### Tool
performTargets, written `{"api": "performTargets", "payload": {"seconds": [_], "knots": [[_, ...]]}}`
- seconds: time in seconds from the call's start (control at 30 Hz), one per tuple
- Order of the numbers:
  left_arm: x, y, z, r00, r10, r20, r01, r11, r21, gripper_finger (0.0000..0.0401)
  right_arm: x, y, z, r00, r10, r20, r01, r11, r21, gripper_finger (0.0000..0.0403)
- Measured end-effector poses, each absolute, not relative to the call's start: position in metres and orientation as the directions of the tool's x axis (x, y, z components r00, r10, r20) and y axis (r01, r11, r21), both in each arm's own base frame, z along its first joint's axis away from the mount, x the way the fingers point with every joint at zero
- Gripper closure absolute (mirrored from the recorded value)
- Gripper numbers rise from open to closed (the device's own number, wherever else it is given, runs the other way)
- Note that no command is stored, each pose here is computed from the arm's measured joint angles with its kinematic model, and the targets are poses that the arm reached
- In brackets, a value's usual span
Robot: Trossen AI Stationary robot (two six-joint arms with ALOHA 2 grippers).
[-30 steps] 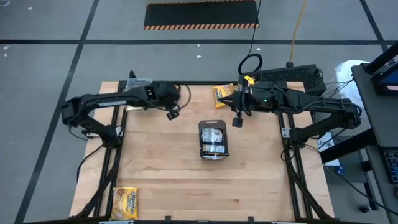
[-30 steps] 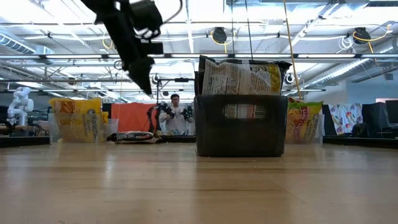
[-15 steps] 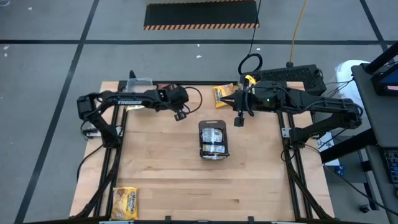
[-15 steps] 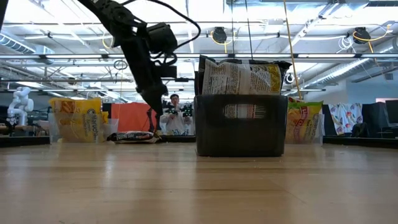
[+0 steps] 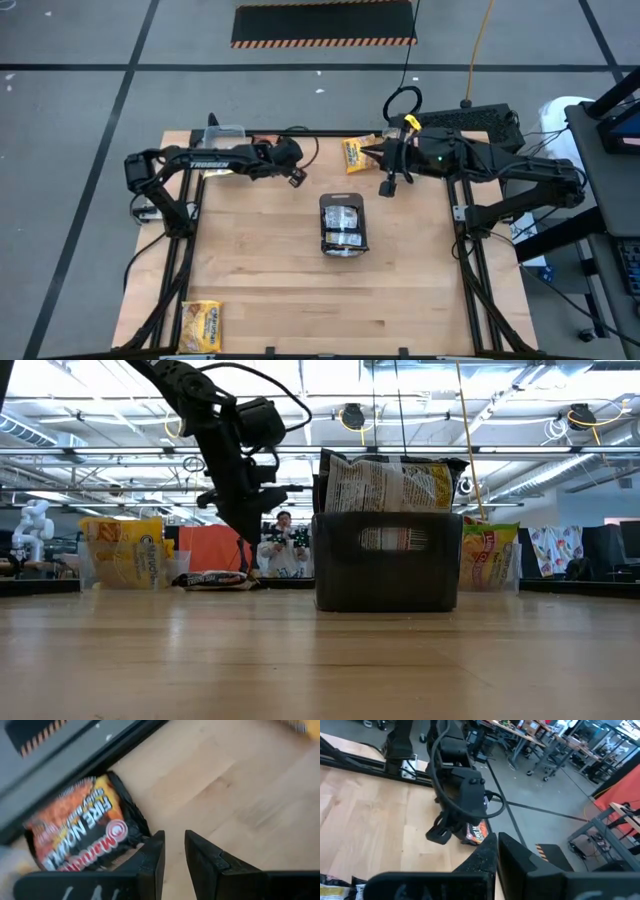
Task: Sort Maruchan noodles
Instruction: Put the black noodle pack into the black bin
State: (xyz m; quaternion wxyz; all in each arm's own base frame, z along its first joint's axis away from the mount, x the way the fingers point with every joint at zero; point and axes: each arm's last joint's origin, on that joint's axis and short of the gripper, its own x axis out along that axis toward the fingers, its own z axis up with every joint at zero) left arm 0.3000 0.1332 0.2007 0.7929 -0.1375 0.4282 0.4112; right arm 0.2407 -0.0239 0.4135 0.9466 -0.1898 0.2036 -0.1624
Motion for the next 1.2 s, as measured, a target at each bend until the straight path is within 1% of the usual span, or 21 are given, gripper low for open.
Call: {"api": "performTargets", "payload": {"seconds": [0.07,0.13,0.23,0.43,0.53,0.63,0.7,0.77,0.87,0.93,1.0,1.07,1.13,1.2], "knots": [[0.301,0.132,0.201,0.298,0.533,-0.792,-0.819,0.569,0.074,0.032,0.24,-0.024,0.414,0.865,-0.385,-0.323,0.228,0.874,-0.43,0.039],[0.301,0.13,0.201,0.3,0.531,-0.792,-0.845,0.533,0.038,0.032,0.24,-0.024,0.414,0.865,-0.384,-0.322,0.227,0.873,-0.432,0.039],[0.301,0.13,0.2,0.298,0.533,-0.792,-0.862,0.506,0.016,0.032,0.238,-0.024,0.415,0.867,-0.385,-0.316,0.23,0.873,-0.431,0.039],[0.297,0.132,0.199,0.263,0.528,-0.808,-0.911,0.412,-0.027,0.032,0.236,-0.024,0.42,0.88,-0.385,-0.277,0.25,0.873,-0.419,0.039],[0.292,0.134,0.197,0.226,0.516,-0.826,-0.934,0.356,-0.032,0.032,0.236,-0.024,0.424,0.89,-0.386,-0.241,0.266,0.872,-0.412,0.039],[0.29,0.136,0.191,0.207,0.476,-0.855,-0.945,0.325,-0.048,0.032,0.235,-0.024,0.428,0.897,-0.386,-0.215,0.276,0.87,-0.409,0.039],[0.289,0.137,0.19,0.207,0.451,-0.868,-0.946,0.32,-0.06,0.032,0.236,-0.024,0.43,0.901,-0.386,-0.196,0.285,0.869,-0.404,0.039],[0.292,0.139,0.187,0.219,0.455,-0.863,-0.943,0.326,-0.067,0.032,0.236,-0.024,0.431,0.904,-0.386,-0.184,0.288,0.868,-0.405,0.039],[0.293,0.141,0.182,0.199,0.462,-0.864,-0.938,0.346,-0.031,0.032,0.236,-0.024,0.431,0.904,-0.387,-0.181,0.287,0.864,-0.414,0.039],[0.296,0.145,0.179,0.214,0.466,-0.859,-0.934,0.355,-0.04,0.032,0.236,-0.024,0.431,0.905,-0.387,-0.179,0.287,0.863,-0.415,0.039],[0.295,0.147,0.169,0.182,0.436,-0.881,-0.93,0.367,-0.011,0.032,0.236,-0.024,0.431,0.905,-0.387,-0.178,0.287,0.863,-0.415,0.039],[0.298,0.15,0.16,0.187,0.416,-0.89,-0.925,0.378,-0.017,0.032,0.236,-0.024,0.432,0.905,-0.387,-0.176,0.287,0.862,-0.417,0.039],[0.299,0.152,0.151,0.166,0.406,-0.899,-0.918,0.397,0.01,0.032,0.236,-0.024,0.432,0.906,-0.387,-0.171,0.288,0.86,-0.421,0.039],[0.304,0.155,0.146,0.184,0.416,-0.891,-0.91,0.415,0.005,0.032,0.236,-0.024,0.432,0.906,-0.386,-0.171,0.287,0.86,-0.422,0.039]]}}
